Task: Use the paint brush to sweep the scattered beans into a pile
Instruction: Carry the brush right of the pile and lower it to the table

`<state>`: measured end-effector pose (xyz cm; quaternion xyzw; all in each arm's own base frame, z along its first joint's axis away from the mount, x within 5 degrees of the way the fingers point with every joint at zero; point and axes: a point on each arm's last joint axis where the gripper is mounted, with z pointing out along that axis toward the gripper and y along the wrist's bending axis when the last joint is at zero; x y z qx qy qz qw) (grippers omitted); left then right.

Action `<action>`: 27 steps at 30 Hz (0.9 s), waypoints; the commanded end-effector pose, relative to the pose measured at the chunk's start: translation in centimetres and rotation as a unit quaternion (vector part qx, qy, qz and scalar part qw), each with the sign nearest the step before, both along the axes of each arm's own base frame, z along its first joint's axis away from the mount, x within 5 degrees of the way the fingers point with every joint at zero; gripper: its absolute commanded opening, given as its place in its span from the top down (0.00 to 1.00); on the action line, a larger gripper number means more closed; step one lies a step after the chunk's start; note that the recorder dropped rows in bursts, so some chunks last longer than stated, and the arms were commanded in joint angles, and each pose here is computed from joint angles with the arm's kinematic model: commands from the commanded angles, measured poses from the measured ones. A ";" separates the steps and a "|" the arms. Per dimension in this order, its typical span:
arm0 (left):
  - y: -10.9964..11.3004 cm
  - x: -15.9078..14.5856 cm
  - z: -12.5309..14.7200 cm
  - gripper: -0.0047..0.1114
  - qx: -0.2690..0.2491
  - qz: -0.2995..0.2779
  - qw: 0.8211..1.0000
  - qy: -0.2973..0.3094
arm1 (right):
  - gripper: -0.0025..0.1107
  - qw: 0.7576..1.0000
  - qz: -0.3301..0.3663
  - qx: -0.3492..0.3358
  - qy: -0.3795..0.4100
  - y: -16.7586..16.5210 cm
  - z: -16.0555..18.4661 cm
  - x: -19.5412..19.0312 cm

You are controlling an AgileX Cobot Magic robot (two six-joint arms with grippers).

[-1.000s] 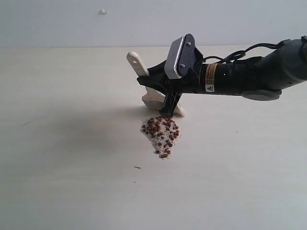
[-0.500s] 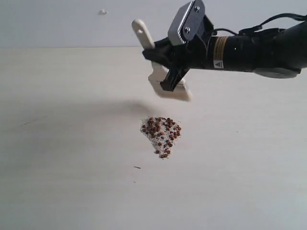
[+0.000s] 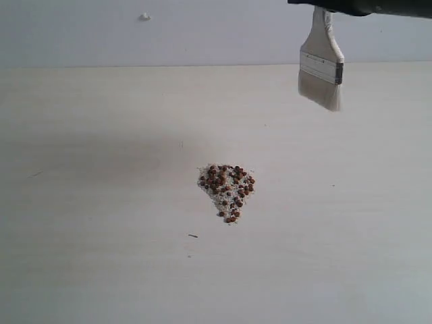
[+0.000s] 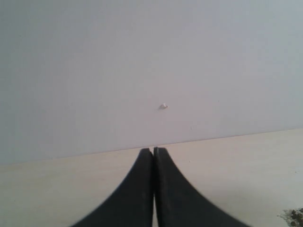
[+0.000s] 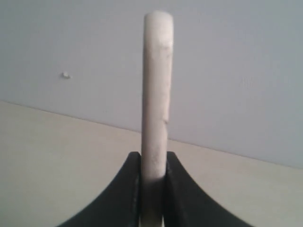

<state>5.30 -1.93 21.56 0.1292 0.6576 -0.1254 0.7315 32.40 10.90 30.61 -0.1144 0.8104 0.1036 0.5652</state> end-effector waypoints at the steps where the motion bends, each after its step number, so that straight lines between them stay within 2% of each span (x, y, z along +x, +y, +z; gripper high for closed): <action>1: 0.0 0.0 -0.1 0.96 -0.003 -0.002 1.000 -0.001 | 0.98 1.000 0.004 0.024 0.013 -0.7 2.9 -2.6; 5: 0.0 0.0 -0.1 0.96 -0.003 -0.002 1.000 -0.001 | 0.98 0.996 -0.027 0.067 0.051 -2.4 3.9 -4.0; 8: 0.0 0.0 -0.1 0.96 -0.003 -0.002 1.000 -0.001 | 0.98 0.988 -0.065 0.078 0.113 -3.9 3.2 -4.3; 15: 0.0 0.0 -0.1 0.96 -0.003 -0.002 1.000 -0.001 | 0.98 0.970 -0.137 0.013 0.201 -5.7 0.8 -5.2; 27: 0.0 0.0 -0.1 0.96 -0.003 -0.002 1.000 -0.001 | 0.98 0.955 -0.090 -0.088 0.267 -6.0 -1.6 -6.3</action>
